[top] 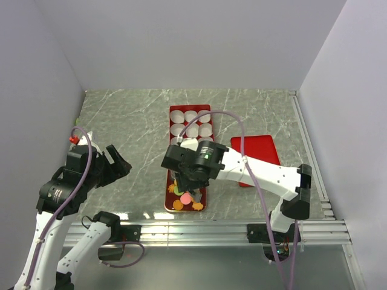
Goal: Pack the cookies
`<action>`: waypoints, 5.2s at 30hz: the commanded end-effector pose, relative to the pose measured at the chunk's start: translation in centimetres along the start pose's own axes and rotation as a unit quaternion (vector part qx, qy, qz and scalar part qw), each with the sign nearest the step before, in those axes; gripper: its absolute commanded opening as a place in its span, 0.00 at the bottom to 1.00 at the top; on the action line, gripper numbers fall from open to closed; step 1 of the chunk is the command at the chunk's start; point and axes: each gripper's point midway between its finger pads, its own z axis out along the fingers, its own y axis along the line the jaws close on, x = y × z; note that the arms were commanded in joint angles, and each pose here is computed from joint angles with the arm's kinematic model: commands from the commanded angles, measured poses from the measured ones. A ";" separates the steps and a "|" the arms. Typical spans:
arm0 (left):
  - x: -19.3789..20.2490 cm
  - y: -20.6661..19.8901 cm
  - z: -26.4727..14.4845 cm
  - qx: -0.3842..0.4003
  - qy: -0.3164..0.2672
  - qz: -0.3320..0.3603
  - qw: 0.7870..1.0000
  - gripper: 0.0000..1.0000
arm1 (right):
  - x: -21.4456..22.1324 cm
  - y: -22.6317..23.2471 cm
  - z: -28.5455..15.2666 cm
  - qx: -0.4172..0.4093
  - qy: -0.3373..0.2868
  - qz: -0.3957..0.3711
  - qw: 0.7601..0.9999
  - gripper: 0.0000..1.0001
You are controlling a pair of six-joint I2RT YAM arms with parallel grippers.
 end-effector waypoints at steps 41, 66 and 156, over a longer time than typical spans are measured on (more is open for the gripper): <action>0.1 0.1 -0.3 0.008 -0.011 -0.001 1.000 0.82 | 5.1 -3.3 2.5 0.096 0.061 -0.038 0.993 0.46; 0.1 0.6 -0.1 -0.003 -0.016 0.013 1.000 0.83 | 3.0 -3.6 3.5 0.117 0.043 -0.041 0.991 0.24; -0.9 0.0 0.8 -0.018 -0.015 0.023 0.999 0.83 | -6.1 -8.0 0.5 0.030 0.000 0.070 0.997 0.60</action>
